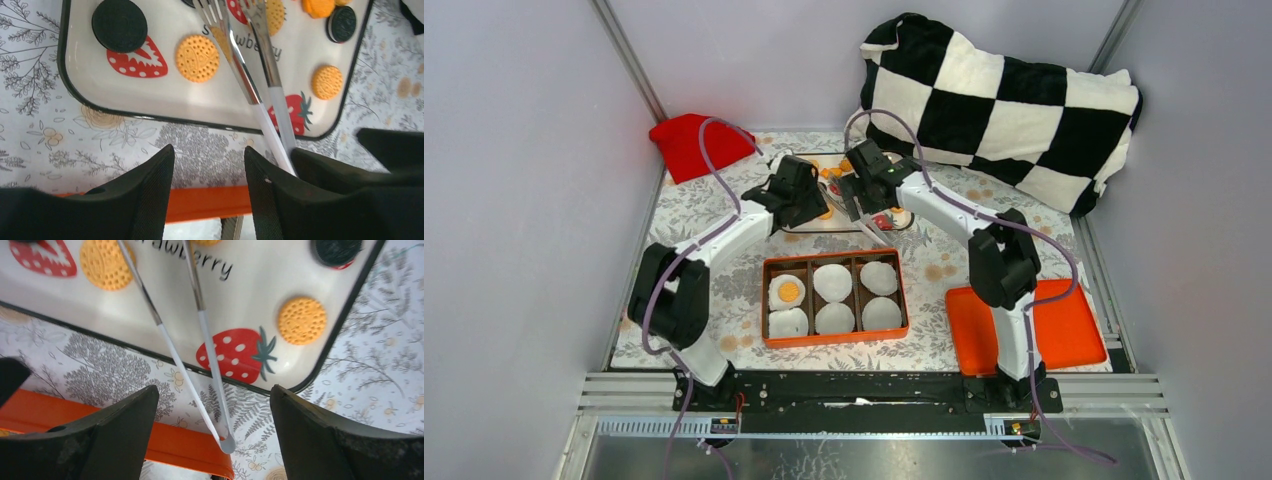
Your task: Pack the cookies
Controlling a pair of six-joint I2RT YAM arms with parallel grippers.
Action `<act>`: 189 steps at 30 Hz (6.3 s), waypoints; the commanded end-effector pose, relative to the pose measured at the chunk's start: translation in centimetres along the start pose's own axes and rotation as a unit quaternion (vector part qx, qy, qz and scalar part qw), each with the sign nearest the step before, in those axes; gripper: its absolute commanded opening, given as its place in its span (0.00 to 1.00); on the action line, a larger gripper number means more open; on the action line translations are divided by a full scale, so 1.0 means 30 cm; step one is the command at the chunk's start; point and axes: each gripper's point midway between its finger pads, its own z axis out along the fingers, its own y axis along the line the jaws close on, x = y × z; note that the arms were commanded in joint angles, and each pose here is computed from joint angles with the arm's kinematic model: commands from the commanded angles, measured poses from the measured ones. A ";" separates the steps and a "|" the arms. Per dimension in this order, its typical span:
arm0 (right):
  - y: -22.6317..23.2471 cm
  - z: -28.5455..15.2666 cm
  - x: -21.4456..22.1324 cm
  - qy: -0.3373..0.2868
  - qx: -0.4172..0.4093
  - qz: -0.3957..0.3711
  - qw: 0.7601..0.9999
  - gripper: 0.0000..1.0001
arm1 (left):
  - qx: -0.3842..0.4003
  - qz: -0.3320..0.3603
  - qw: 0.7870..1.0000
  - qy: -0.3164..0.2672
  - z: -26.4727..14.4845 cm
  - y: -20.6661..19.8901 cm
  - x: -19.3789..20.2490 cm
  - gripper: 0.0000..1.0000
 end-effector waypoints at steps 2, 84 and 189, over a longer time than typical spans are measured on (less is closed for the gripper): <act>-0.080 -0.046 -0.093 -0.036 0.021 0.023 0.999 0.84 | -0.014 -0.012 0.999 -0.038 0.098 -0.013 -0.062 0.57; -0.341 0.065 -0.270 -0.042 -0.013 0.148 0.988 0.00 | 0.115 0.026 0.993 -0.010 0.173 -0.225 -0.048 0.42; -0.427 -0.335 0.506 0.150 0.093 0.170 0.969 0.37 | 0.224 0.073 0.972 -0.001 -0.285 -0.332 0.088 0.05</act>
